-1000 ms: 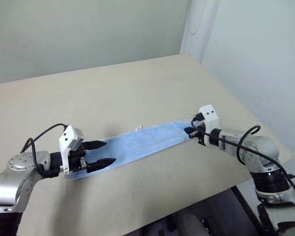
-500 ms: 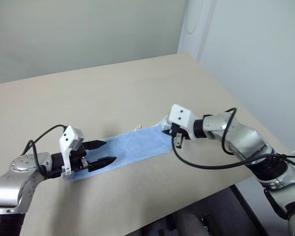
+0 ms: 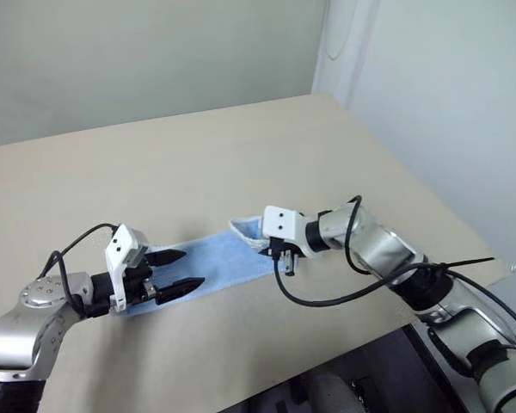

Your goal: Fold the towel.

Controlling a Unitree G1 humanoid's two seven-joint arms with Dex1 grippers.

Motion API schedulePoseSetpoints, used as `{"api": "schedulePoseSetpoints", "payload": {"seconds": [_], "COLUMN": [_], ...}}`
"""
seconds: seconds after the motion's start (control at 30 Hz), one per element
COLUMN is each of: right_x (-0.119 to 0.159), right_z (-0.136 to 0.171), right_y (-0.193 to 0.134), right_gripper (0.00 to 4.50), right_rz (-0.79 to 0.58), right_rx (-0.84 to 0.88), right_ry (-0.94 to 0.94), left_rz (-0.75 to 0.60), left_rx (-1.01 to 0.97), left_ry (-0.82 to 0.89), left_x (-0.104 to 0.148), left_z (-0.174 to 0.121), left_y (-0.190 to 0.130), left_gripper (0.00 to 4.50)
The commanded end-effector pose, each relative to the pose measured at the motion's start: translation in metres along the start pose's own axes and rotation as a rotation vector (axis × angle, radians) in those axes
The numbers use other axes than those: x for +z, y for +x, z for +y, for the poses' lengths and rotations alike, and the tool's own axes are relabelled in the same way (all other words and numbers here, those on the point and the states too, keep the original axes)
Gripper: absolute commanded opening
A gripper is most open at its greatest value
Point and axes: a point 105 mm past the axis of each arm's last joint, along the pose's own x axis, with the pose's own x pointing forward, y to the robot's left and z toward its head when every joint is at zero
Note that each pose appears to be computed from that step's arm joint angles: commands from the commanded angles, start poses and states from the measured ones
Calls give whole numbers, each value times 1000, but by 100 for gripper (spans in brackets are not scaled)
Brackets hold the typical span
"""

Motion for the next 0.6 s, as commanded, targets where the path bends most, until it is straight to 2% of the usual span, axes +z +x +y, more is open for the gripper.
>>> {"api": "schedulePoseSetpoints", "payload": {"seconds": [0.03,0.2,0.33,0.53,0.6], "right_x": [12,22,24,33,40], "right_z": [-3,-2,-7,-12,-12], "right_y": [2,7,8,2,-5], "right_gripper": [2,2,96,312,312], "right_rz": [-32,-72,-88,-146,-191], "right_rx": [-11,-7,-34,-48,-41], "right_ry": [-13,15,54,98,131], "left_rz": [-39,-38,-37,-39,-40], "left_rx": [6,4,5,6,8], "left_ry": [46,48,48,45,43], "left_x": [13,14,14,14,14], "left_z": [-1,-1,-1,0,-1], "left_y": [-3,-2,-2,-2,-2], "left_gripper": [450,450,450,450,450]}}
